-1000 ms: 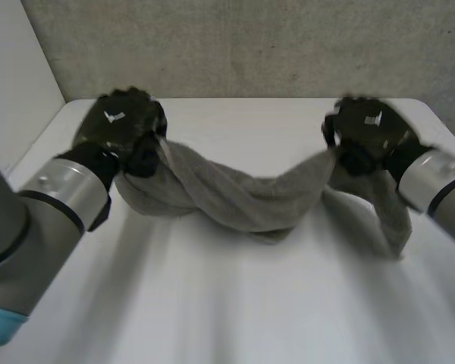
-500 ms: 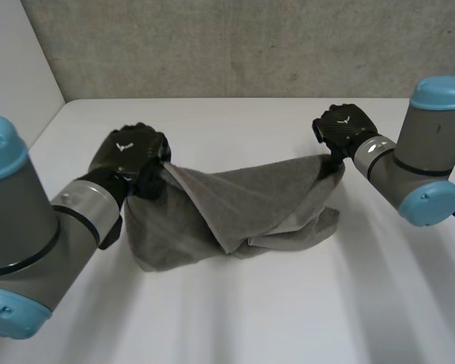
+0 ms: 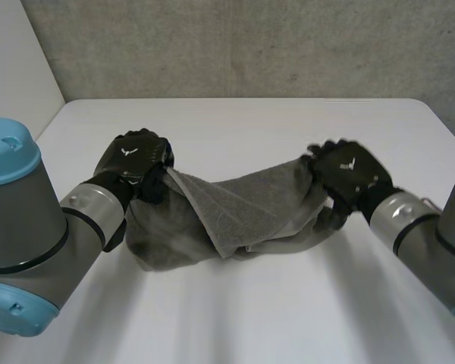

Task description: Fold the towel.

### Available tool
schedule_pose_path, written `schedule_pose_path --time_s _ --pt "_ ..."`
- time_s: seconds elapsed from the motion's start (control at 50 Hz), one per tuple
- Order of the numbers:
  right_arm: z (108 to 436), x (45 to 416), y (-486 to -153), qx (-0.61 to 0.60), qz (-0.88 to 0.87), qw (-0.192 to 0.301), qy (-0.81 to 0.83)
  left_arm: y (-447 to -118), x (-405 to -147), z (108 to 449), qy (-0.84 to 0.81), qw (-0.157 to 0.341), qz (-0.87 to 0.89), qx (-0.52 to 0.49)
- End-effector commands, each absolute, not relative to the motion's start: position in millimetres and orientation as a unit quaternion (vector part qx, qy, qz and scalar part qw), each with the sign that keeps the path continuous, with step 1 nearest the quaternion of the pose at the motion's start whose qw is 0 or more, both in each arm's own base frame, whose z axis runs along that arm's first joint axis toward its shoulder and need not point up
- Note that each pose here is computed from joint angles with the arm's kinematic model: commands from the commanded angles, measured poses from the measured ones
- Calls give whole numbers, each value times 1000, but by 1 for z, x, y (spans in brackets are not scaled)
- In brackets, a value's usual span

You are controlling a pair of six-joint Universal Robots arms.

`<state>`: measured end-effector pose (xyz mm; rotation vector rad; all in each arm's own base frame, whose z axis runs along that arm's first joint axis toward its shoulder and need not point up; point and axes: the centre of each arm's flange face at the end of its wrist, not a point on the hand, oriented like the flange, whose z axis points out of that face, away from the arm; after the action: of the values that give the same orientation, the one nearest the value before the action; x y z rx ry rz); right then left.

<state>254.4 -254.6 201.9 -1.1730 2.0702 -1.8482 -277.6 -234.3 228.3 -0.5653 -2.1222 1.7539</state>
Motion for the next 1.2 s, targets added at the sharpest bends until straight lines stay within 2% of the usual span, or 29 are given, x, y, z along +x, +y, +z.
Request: schedule_pose_path --time_s 0.02,0.24,0.4,0.46,0.5,0.6,0.72,0.76,0.78,0.8,0.82,0.84,0.86,0.88,0.9,0.92,0.94,0.96,0.98,1.0,1.02,1.04,1.06,1.08,1.1,1.16,1.2 --pt "171 262 -261 -391 -597 93 694 -231 -278 224 -749 165 609 -203" --pt "144 284 -294 -419 -609 127 662 -225 -280 218 -754 166 600 -210" --pt "164 267 -294 -411 -616 130 659 -231 -270 217 -760 153 598 -201" --pt "170 260 -282 -415 -605 141 664 -233 -267 215 -763 150 597 -197" --pt "172 254 -268 -426 -582 165 673 -234 -266 214 -764 152 594 -199" --pt "173 247 -255 -446 -545 184 685 -232 -265 208 -769 165 582 -208" --pt "182 247 -266 -466 -556 166 668 -249 -270 211 -758 172 594 -208" --pt "190 254 -291 -468 -581 154 647 -260 -275 213 -752 172 602 -207" --pt "190 254 -291 -468 -582 154 647 -260 -275 213 -752 172 602 -207" --pt "198 259 -307 -464 -598 148 636 -274 -281 220 -740 175 616 -205" --pt "211 264 -325 -454 -621 141 623 -275 -281 220 -740 175 616 -205" --pt "211 264 -325 -454 -621 141 623 -291 -288 236 -719 177 641 -201" --pt "234 270 -340 -439 -651 137 605 -302 -293 253 -697 183 665 -196" --pt "263 275 -351 -416 -686 134 582 -302 -293 253 -697 183 665 -196" --pt "263 275 -351 -416 -686 134 582 -310 -296 274 -673 187 690 -189" --pt "297 278 -360 -386 -727 135 552 -313 -300 294 -648 193 713 -184" --pt "297 278 -360 -386 -727 135 552 -313 -300 294 -648 193 714 -184" --pt "336 279 -361 -352 -771 146 511 -312 -304 314 -618 201 738 -182" --pt "376 277 -354 -317 -812 168 460 -312 -304 314 -617 201 738 -182" --pt "376 277 -354 -317 -813 168 459 -309 -303 337 -583 207 766 -174" --pt "407 272 -345 -289 -843 197 408 -298 -298 365 -541 213 796 -166" --pt "423 266 -338 -267 -859 226 373 -297 -298 366 -541 213 796 -166" --pt "424 266 -338 -266 -859 227 373 -286 -290 388 -504 214 822 -158" --pt "425 263 -335 -253 -859 260 362 -276 -284 396 -482 215 835 -155" --pt "415 262 -336 -249 -848 286 370 -276 -284 396 -481 215 836 -155" --pt "401 262 -335 -258 -836 297 383 -266 -279 389 -463 213 846 -156" --pt "367 267 -332 -291 -798 313 425 -265 -278 380 -462 213 846 -157"
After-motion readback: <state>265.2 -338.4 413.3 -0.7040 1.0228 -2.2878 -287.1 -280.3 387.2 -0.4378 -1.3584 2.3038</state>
